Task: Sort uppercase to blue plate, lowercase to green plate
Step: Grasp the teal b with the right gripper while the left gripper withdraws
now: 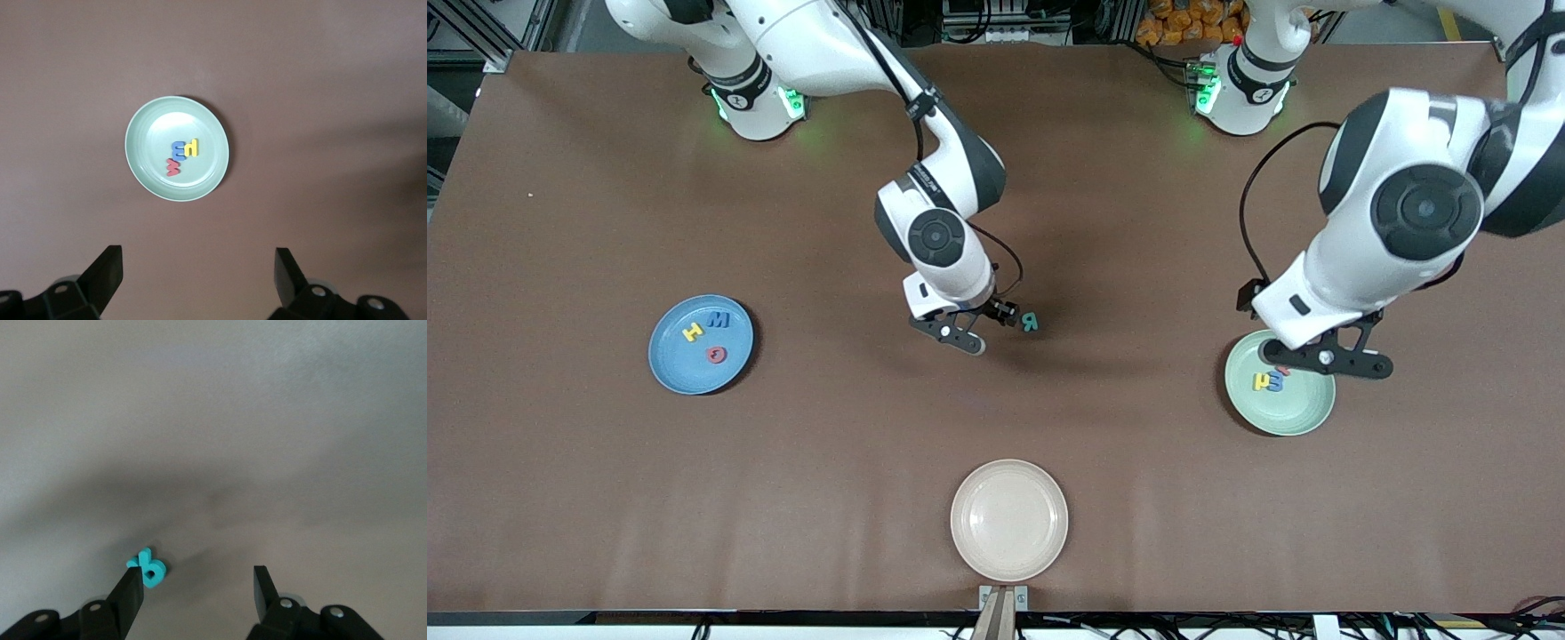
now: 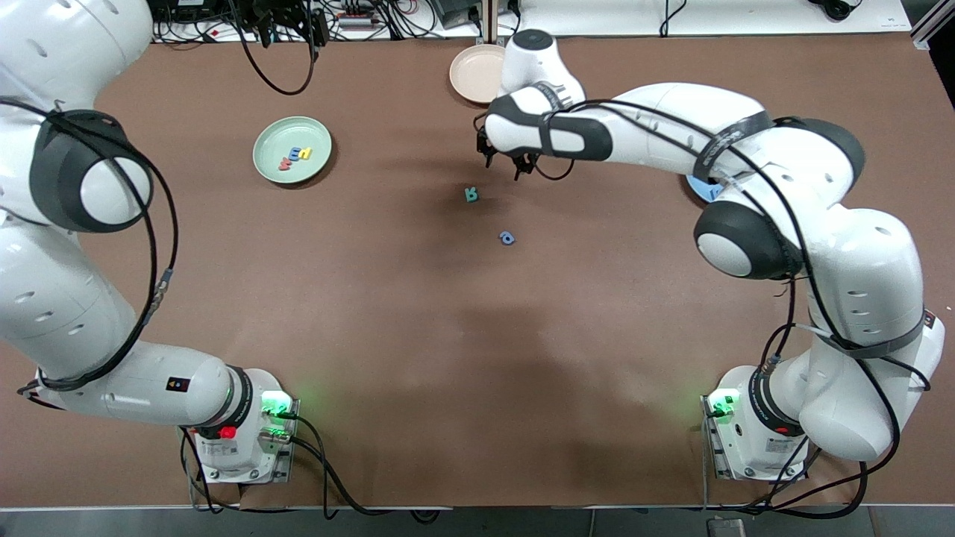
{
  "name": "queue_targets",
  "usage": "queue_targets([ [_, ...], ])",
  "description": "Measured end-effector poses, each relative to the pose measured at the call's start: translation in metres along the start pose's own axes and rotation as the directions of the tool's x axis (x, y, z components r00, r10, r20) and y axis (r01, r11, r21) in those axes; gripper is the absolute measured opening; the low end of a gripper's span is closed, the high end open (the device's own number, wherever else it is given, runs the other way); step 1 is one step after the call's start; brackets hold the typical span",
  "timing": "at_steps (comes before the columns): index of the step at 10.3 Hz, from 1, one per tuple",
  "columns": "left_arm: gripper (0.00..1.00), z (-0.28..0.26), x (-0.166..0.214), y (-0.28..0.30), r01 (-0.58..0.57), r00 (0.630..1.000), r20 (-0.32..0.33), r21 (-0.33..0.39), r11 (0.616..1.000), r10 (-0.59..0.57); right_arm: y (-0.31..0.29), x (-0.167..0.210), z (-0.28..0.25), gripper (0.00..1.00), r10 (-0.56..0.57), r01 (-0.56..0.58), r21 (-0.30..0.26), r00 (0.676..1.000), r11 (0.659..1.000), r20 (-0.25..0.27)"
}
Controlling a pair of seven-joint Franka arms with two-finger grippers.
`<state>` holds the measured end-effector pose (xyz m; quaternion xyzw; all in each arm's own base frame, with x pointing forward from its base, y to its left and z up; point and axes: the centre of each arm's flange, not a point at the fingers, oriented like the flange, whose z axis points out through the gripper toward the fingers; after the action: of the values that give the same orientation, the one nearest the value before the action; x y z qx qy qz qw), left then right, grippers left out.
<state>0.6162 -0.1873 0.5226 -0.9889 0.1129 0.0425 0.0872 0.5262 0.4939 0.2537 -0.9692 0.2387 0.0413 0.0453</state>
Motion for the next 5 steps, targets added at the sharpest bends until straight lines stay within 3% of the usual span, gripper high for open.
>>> queue_targets([
  [2, 1.00, -0.026, -0.012, -0.014, 0.038, 0.999, -0.034, -0.032, 0.999, -0.039, -0.017, -0.013, 0.013, 0.76, 0.034, -0.034, -0.007, 0.999, 0.999, -0.040],
  [5, 1.00, -0.033, -0.022, -0.051, 0.113, 0.993, -0.025, -0.076, 0.991, -0.115, -0.042, -0.024, 0.034, 0.76, 0.068, -0.067, 0.012, 0.996, 0.998, -0.057],
])
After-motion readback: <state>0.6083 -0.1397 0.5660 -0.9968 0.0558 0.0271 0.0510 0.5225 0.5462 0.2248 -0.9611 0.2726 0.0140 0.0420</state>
